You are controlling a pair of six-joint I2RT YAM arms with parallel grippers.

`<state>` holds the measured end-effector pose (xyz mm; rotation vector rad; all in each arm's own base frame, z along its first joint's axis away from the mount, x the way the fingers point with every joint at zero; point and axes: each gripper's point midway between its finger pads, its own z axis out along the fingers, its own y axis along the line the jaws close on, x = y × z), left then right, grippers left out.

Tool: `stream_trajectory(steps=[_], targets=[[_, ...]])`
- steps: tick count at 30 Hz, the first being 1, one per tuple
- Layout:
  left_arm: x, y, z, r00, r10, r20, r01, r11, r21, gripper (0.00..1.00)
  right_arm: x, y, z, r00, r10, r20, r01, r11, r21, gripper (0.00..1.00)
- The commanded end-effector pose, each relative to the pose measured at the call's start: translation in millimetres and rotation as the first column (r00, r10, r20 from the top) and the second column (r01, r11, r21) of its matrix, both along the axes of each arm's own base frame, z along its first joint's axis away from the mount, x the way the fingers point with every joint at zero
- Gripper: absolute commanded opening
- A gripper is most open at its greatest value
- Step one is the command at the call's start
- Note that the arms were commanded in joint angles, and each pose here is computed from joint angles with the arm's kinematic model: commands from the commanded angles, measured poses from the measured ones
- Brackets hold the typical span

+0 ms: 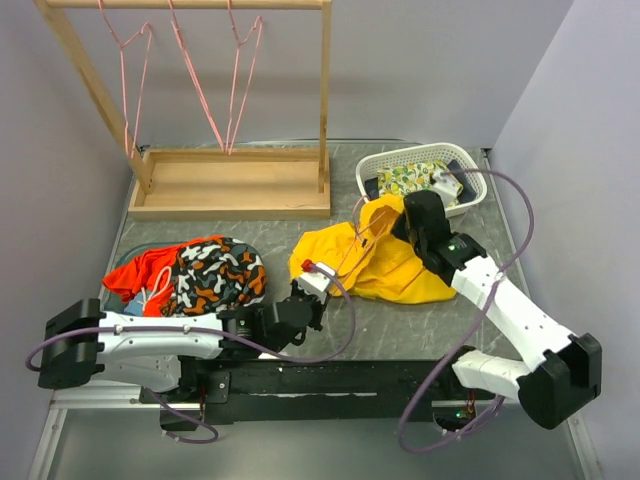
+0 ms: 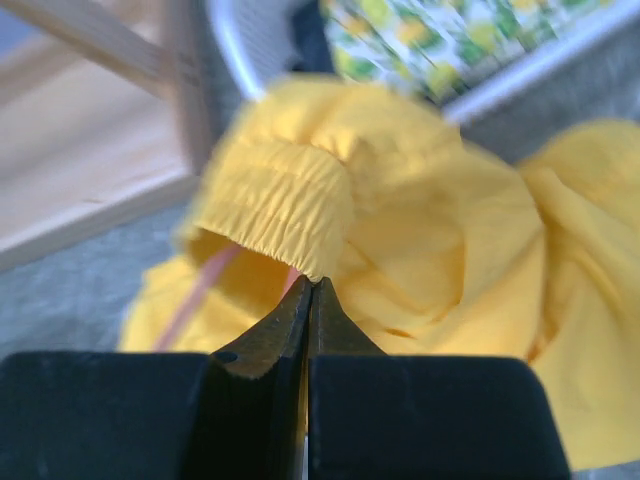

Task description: Place the shorts on the hanger

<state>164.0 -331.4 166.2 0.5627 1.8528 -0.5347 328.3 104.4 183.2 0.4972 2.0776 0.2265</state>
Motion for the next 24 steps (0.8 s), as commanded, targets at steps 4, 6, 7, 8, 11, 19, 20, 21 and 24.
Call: stream_trajectory(steps=[4, 6, 7, 8, 11, 19, 20, 21, 24], targets=[[8.1, 9.6, 45.5, 0.995, 0.046, 0.086, -0.031, 0.984, -0.176, 0.01, -13.7, 31.8, 122.8, 0.982, 0.119, 0.143, -0.109, 0.991, -0.078, 0.00], [8.9, 13.8, 63.6, 0.992, 0.057, 0.111, -0.030, 0.971, -0.235, 0.01, -20.7, 51.0, 146.8, 0.967, 0.196, 0.162, -0.186, 0.980, -0.075, 0.00], [10.1, 17.2, 65.9, 0.990, 0.068, 0.121, -0.037, 0.969, -0.246, 0.01, -27.0, 55.3, 148.9, 0.961, 0.234, 0.144, -0.222, 0.970, -0.100, 0.00], [11.0, 18.7, 77.7, 0.988, 0.079, 0.136, -0.037, 0.958, -0.283, 0.01, -30.9, 60.6, 154.6, 0.954, 0.260, 0.147, -0.245, 0.963, -0.110, 0.00], [14.5, 21.2, 89.3, 0.980, 0.099, 0.174, -0.043, 0.953, -0.300, 0.01, -46.3, 82.8, 172.6, 0.915, 0.374, 0.150, -0.359, 0.926, -0.119, 0.00], [15.6, 16.8, 109.0, 0.965, 0.131, 0.227, -0.043, 0.934, -0.355, 0.01, -44.8, 70.1, 140.2, 0.911, 0.406, 0.076, -0.405, 0.914, -0.025, 0.08], [16.1, 16.1, 106.9, 0.965, 0.137, 0.224, -0.049, 0.933, -0.357, 0.01, -46.8, 69.2, 139.2, 0.911, 0.405, 0.079, -0.405, 0.914, -0.019, 0.16], [16.4, 15.6, 107.4, 0.964, 0.140, 0.225, -0.050, 0.930, -0.364, 0.01, -50.5, 68.7, 141.0, 0.910, 0.405, 0.090, -0.406, 0.914, -0.004, 0.26], [18.1, 12.7, 103.9, 0.961, 0.151, 0.230, -0.057, 0.927, -0.372, 0.01, -59.3, 72.9, 145.7, 0.900, 0.421, 0.110, -0.428, 0.903, 0.046, 0.48]])
